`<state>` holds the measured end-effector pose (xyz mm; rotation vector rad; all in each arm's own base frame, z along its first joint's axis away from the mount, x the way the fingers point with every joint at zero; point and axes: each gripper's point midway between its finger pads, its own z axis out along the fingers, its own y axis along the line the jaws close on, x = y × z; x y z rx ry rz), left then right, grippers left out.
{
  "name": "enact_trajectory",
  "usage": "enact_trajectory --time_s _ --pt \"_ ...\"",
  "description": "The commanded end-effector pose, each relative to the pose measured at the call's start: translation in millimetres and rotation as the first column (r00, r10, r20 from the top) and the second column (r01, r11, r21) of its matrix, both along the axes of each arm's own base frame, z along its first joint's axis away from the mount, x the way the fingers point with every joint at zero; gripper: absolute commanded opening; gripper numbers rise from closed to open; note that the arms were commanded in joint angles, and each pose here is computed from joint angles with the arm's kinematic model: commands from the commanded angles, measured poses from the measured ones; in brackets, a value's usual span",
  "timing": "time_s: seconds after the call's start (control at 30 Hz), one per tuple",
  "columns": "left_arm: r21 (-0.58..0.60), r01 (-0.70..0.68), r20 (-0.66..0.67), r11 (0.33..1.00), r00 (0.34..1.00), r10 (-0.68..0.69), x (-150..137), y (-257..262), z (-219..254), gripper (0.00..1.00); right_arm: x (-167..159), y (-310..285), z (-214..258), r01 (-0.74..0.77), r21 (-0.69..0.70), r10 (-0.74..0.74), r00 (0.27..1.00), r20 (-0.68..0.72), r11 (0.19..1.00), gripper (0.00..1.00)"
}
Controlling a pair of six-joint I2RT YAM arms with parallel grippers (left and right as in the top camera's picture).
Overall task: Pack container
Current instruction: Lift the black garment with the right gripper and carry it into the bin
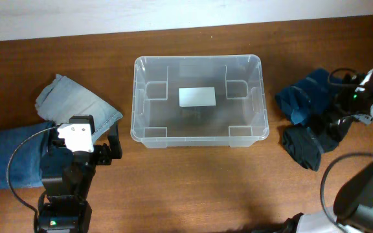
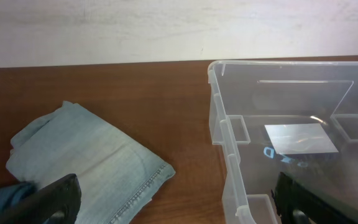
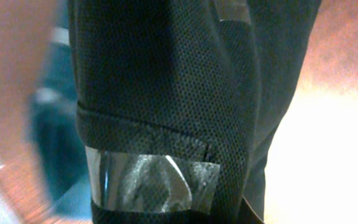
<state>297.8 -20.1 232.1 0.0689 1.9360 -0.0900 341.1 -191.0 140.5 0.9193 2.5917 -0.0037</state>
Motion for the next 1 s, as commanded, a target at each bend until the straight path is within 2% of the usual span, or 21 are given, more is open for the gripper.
enact_trajectory --time_s 0.0,0.07,0.13,0.27,0.43,0.63,0.73,0.9,0.97 --pt "-0.006 0.012 0.025 1.0 1.0 -0.012 1.2 -2.8 11.8 1.0 22.7 29.7 77.8 -0.183 -0.009 0.18 0.953 0.242 0.983 0.21" --pt "-0.007 0.013 0.025 1.0 1.0 -0.013 1.2 -2.8 11.8 0.99 28.9 60.8 108.1 -0.312 0.044 0.274 0.886 0.375 0.949 0.22" --pt "-0.006 0.012 0.026 1.0 1.0 -0.012 1.2 -2.8 12.1 0.99 30.0 94.8 139.4 -0.453 0.082 0.352 0.783 0.513 0.888 0.23" --pt "-0.007 0.013 0.025 1.0 1.0 -0.013 1.2 -2.8 11.8 0.99 19.9 159.3 190.6 -0.688 0.088 0.443 0.553 0.705 0.72 0.25" --pt "-0.007 0.013 0.025 1.0 1.0 -0.013 1.2 -2.8 11.8 1.0 8.2 234.7 214.5 -0.867 0.102 0.481 0.364 0.798 0.488 0.25" --pt "-0.007 0.013 0.026 1.0 1.0 -0.013 1.1 -2.8 11.9 0.99 5.0 316.2 218.6 -0.964 0.036 0.549 0.18 0.816 0.263 0.25" --pt "-0.007 0.013 0.025 1.0 1.0 -0.013 1.2 -2.8 11.9 0.99 10.9 350.8 215.1 -0.978 0.042 0.56 0.153 0.814 0.206 0.25" --pt "-0.007 0.013 0.025 1.0 1.0 -0.013 1.1 -2.8 11.7 0.99 27.4 404.2 204.6 -0.985 0.098 0.543 0.161 0.824 0.142 0.25" --pt "-0.007 0.013 0.026 1.0 1.0 -0.013 1.1 -2.8 12.0 1.0 35.7 422.0 199.1 -0.98 0.143 0.528 0.194 0.827 0.137 0.25"
